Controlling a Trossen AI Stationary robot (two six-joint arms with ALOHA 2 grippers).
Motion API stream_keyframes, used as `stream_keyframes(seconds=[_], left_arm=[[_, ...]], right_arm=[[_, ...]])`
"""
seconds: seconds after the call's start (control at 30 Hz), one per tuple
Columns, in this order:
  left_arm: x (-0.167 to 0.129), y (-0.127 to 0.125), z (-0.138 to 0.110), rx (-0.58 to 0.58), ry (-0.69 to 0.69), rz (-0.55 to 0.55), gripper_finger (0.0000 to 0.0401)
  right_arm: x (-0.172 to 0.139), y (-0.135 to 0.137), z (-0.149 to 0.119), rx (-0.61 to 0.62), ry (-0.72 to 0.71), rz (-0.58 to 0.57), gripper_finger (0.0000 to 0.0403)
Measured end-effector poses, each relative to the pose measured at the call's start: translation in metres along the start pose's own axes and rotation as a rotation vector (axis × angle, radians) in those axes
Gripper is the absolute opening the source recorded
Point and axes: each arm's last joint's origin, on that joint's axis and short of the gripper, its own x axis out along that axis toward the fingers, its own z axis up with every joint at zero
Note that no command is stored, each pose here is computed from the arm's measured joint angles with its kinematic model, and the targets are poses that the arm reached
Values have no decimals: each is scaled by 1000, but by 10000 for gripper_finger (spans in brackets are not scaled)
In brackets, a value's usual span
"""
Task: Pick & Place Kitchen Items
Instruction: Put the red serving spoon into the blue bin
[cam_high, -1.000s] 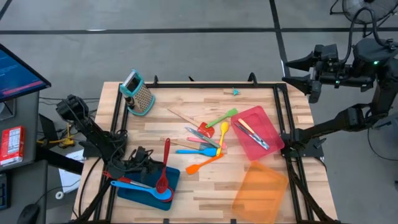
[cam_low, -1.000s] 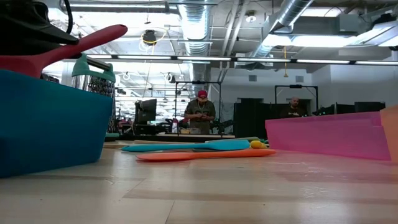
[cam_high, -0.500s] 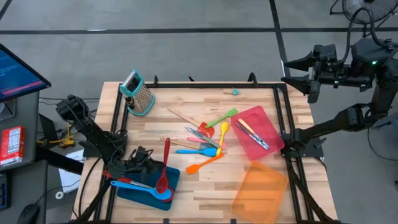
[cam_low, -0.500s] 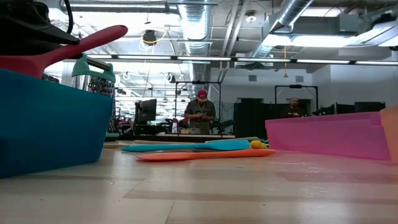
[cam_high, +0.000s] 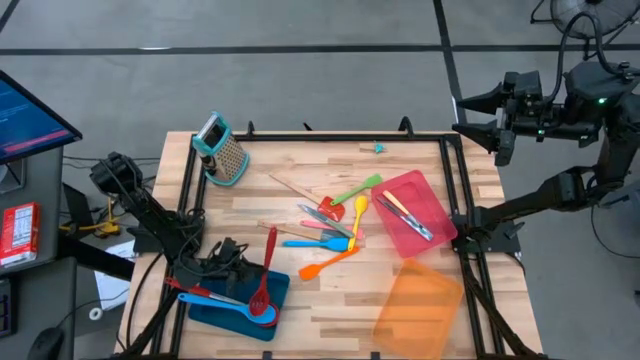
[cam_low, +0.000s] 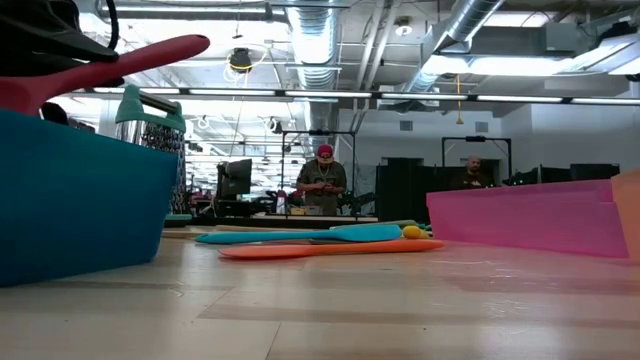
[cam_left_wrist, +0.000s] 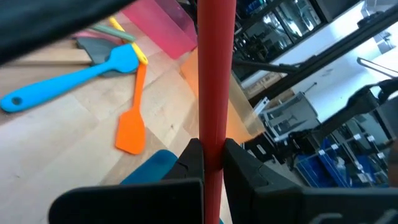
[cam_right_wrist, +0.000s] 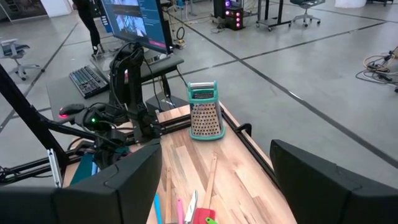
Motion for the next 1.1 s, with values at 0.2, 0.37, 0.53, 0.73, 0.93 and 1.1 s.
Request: stream_keyframes(seconds=[0.2,0.37,0.53,0.73,0.93,1.1], left_arm=[[0,0,0,20,13,-3,8],[0,1,-1,43,22,-1,16],[0,1,-3,124,67,-15,50],[0,2,-3,146,68,-13,91],[-2,-1,1,120,60,-28,127],[-5,-8,9,105,39,-64,153]], right_arm=[[0,0,0,-3,0,0,291],[0,0,0,-3,0,0,291],[0,0,0,-3,0,0,291],[0,0,0,-2,0,0,291],[0,0,0,-3,0,0,291],[0,0,0,-21,0,0,291]])
